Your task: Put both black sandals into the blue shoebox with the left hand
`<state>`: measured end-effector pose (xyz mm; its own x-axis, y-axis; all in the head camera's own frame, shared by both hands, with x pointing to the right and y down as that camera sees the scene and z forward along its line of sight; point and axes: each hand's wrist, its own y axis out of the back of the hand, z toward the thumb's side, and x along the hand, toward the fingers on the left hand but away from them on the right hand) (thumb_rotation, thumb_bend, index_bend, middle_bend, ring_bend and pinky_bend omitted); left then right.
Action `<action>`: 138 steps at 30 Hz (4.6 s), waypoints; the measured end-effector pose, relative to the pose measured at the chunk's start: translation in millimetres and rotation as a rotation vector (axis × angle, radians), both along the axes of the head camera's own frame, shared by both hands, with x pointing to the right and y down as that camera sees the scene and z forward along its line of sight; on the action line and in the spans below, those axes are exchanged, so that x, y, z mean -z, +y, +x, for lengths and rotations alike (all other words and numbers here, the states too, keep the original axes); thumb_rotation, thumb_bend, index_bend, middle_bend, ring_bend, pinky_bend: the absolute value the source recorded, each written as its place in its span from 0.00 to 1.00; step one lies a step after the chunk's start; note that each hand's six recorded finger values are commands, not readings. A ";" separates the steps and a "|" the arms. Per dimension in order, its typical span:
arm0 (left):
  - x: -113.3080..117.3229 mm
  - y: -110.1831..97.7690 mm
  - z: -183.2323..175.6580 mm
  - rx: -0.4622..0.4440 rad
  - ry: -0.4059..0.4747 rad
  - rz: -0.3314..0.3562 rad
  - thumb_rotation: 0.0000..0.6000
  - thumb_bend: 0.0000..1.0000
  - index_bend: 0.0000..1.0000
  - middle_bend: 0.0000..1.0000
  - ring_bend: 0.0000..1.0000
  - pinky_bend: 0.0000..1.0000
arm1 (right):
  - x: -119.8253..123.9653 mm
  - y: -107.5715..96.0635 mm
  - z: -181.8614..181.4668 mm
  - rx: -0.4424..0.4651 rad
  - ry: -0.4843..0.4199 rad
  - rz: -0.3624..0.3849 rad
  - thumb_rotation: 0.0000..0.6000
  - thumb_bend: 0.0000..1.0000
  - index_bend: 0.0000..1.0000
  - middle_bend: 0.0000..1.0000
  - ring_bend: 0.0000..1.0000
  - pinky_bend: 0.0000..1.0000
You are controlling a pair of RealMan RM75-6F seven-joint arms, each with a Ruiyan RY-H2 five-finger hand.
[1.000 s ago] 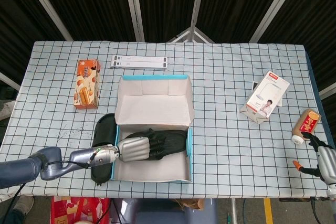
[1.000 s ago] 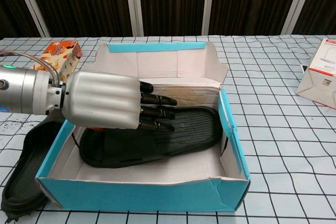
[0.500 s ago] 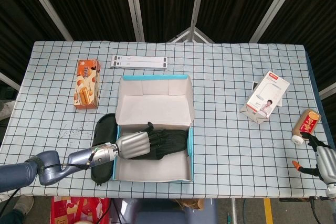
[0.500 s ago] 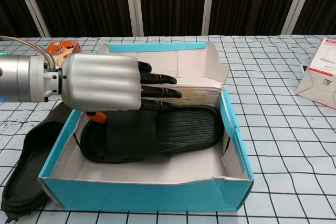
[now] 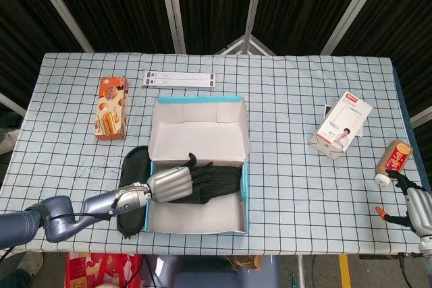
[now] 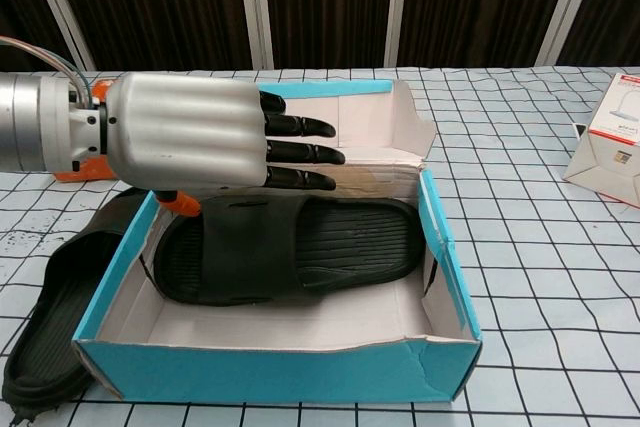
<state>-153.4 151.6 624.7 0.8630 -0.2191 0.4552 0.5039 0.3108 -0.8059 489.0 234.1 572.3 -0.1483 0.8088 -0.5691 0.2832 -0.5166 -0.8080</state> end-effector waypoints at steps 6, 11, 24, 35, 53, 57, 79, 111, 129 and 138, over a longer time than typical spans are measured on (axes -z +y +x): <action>2.0 -1.8 -0.2 0.025 -0.001 -0.010 0.89 0.00 0.00 0.00 0.00 0.31 | -1.4 -0.3 0.9 -0.002 0.002 -0.003 1.00 0.23 0.18 0.24 0.30 0.31; 20.5 -8.8 0.9 0.068 0.047 -0.008 0.88 0.00 0.00 0.00 0.00 0.31 | -2.1 -0.2 1.3 -0.002 0.004 -0.005 1.00 0.23 0.18 0.24 0.30 0.31; 111.4 -33.0 -104.4 0.459 0.186 0.025 0.55 0.00 0.01 0.16 0.04 0.29 | -3.1 0.3 -5.2 0.013 0.001 -0.013 1.00 0.23 0.18 0.24 0.30 0.31; 76.8 14.1 -189.8 0.889 0.144 -0.327 0.28 0.04 0.07 0.24 0.06 0.28 | -1.6 1.0 -5.7 0.012 0.004 -0.014 1.00 0.23 0.18 0.24 0.30 0.31; -22.9 8.5 -225.7 1.166 0.108 -0.472 0.29 0.06 0.00 0.03 0.07 0.30 | -5.7 0.8 -4.6 0.011 0.003 -0.036 1.00 0.23 0.21 0.24 0.30 0.31; -32.8 4.4 -212.1 1.133 0.130 -0.485 0.29 0.06 0.00 0.03 0.07 0.30 | -5.9 0.8 -3.6 0.007 0.003 -0.037 1.00 0.23 0.21 0.24 0.31 0.31; -61.9 4.3 -171.8 1.019 0.072 -0.494 0.29 0.08 0.00 0.22 0.07 0.30 | -5.7 0.9 -1.3 -0.003 0.002 -0.040 1.00 0.23 0.21 0.24 0.31 0.31; -69.3 5.0 -150.0 0.933 0.027 -0.449 1.00 0.36 0.11 0.38 0.09 0.29 | -7.3 1.2 0.9 -0.010 0.000 -0.053 1.00 0.23 0.21 0.24 0.31 0.31; 4.3 -5.8 -190.2 0.859 -0.006 -0.221 1.00 0.42 0.15 0.41 0.09 0.28 | -5.6 1.9 -1.1 -0.009 -0.005 -0.053 1.00 0.23 0.21 0.24 0.31 0.31; 100.3 -19.2 -190.1 0.626 0.024 0.073 1.00 0.42 0.15 0.42 0.09 0.28 | -6.9 2.0 -2.3 -0.008 -0.009 -0.058 1.00 0.23 0.21 0.24 0.31 0.31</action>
